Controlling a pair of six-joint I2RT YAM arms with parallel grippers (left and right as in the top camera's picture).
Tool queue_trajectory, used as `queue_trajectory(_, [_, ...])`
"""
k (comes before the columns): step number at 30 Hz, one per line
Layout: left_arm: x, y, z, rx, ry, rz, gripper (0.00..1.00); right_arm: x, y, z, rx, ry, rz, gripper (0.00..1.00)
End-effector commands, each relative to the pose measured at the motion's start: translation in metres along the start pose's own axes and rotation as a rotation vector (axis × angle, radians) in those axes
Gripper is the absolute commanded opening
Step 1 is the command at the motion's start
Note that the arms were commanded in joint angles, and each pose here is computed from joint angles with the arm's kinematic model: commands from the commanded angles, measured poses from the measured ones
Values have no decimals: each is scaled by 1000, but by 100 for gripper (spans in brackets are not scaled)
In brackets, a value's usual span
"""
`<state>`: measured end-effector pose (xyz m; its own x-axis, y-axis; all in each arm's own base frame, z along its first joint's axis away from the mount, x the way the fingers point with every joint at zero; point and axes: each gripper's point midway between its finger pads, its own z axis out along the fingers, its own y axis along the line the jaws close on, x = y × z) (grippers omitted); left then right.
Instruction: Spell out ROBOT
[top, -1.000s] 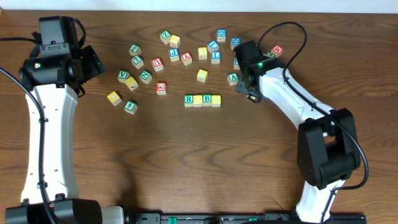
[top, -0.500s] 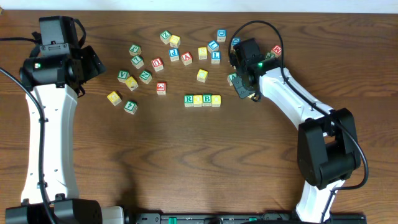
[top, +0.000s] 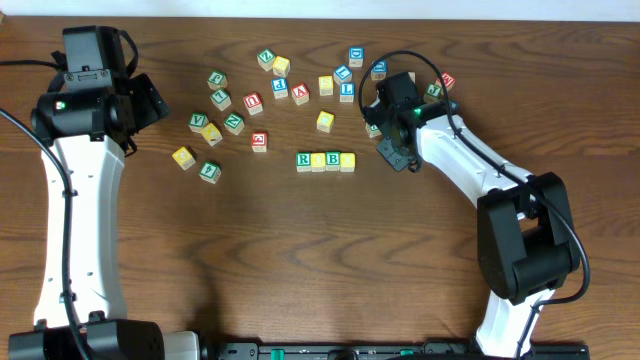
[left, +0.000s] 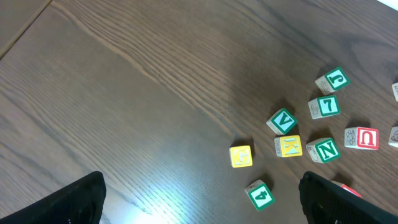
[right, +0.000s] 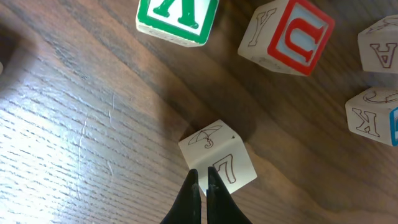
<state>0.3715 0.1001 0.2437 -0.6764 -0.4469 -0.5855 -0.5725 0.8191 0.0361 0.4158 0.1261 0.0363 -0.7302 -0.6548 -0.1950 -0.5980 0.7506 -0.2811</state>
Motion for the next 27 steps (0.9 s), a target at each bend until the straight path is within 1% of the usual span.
queue_trajectory(1, [2,6,0,-20,-2,-3,98,3,0,4,8,15,-27,1])
queue_trajectory(7, [2,6,0,-20,-2,-3,98,7,6,4,-20,24,-30,1])
queue_trajectory(17, [2,6,0,-20,-2,-3,98,18,9,14,-23,39,-27,1])
queue_trajectory(23, [2,6,0,-20,-2,-3,97,17,9,17,-22,29,-22,1])
queue_trajectory(27, [2,6,0,-20,-2,-3,98,15,17,17,-69,11,-22,1])
